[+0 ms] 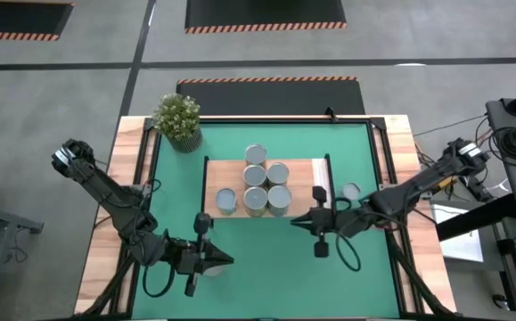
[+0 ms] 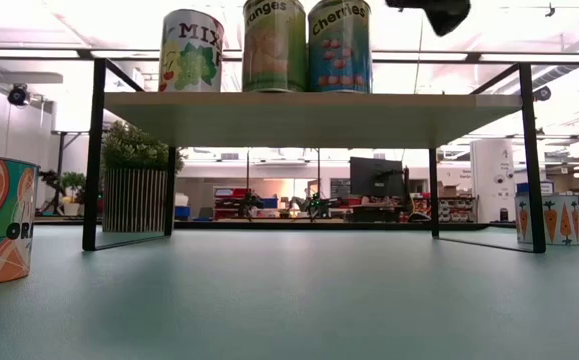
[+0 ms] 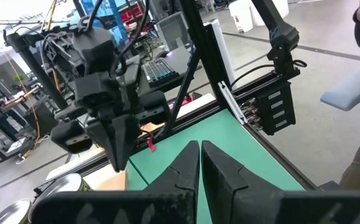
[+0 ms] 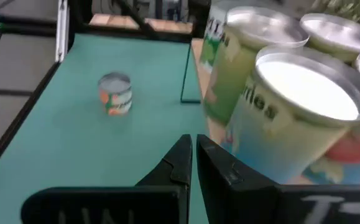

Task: Pick and place cans onto a shelf
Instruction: Adjust the canned cherries on the shelf

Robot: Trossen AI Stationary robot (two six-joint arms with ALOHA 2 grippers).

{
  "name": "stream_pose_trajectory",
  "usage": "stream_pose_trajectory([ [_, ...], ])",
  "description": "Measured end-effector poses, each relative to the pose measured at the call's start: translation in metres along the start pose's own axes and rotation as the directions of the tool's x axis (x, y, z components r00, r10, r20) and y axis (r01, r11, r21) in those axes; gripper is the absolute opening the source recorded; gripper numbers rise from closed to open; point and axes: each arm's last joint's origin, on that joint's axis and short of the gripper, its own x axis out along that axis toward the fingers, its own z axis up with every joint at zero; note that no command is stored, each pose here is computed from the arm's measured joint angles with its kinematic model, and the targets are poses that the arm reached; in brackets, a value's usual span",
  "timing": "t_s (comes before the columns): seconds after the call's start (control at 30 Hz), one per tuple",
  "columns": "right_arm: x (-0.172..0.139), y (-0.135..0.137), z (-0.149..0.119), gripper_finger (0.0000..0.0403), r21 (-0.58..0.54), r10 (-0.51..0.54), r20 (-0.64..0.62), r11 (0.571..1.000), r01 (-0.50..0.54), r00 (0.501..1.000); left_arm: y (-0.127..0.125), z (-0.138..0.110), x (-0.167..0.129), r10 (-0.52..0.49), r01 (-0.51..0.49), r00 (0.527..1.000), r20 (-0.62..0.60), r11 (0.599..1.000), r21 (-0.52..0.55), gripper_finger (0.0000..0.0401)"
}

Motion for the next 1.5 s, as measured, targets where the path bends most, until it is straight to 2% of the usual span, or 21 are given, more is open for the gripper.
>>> stream_pose_trajectory([
  [0.2,0.008,0.0,0.003,0.0012,-0.04,-0.088,0.064,0.995,0.091,0.994,0.0,0.0,0.0,0.0,0.0,1.0,0.002,1.0,-0.002,0.0],
  [0.53,0.014,-0.003,0.006,0.0012,-0.003,-0.105,0.139,0.994,0.107,0.985,0.0,0.0,0.0,0.001,-0.001,1.0,0.004,1.0,-0.003,0.0],
  [0.73,0.031,0.004,-0.006,0.0012,-0.039,-0.106,0.097,0.993,0.11,0.99,0.0,0.001,0.0,0.001,-0.001,1.0,0.006,1.0,-0.004,0.0],
  [0.87,0.037,0.003,-0.011,0.0012,-0.055,-0.163,0.079,0.984,0.167,0.983,0.0,0.001,0.0,0.001,-0.001,1.0,0.005,1.0,-0.004,0.0],
  [1.5,0.026,-0.002,-0.003,0.0012,-0.089,-0.193,0.1,0.975,0.202,0.976,0.0,0.001,0.0,0.001,-0.001,1.0,0.005,1.0,-0.005,0.0],
])
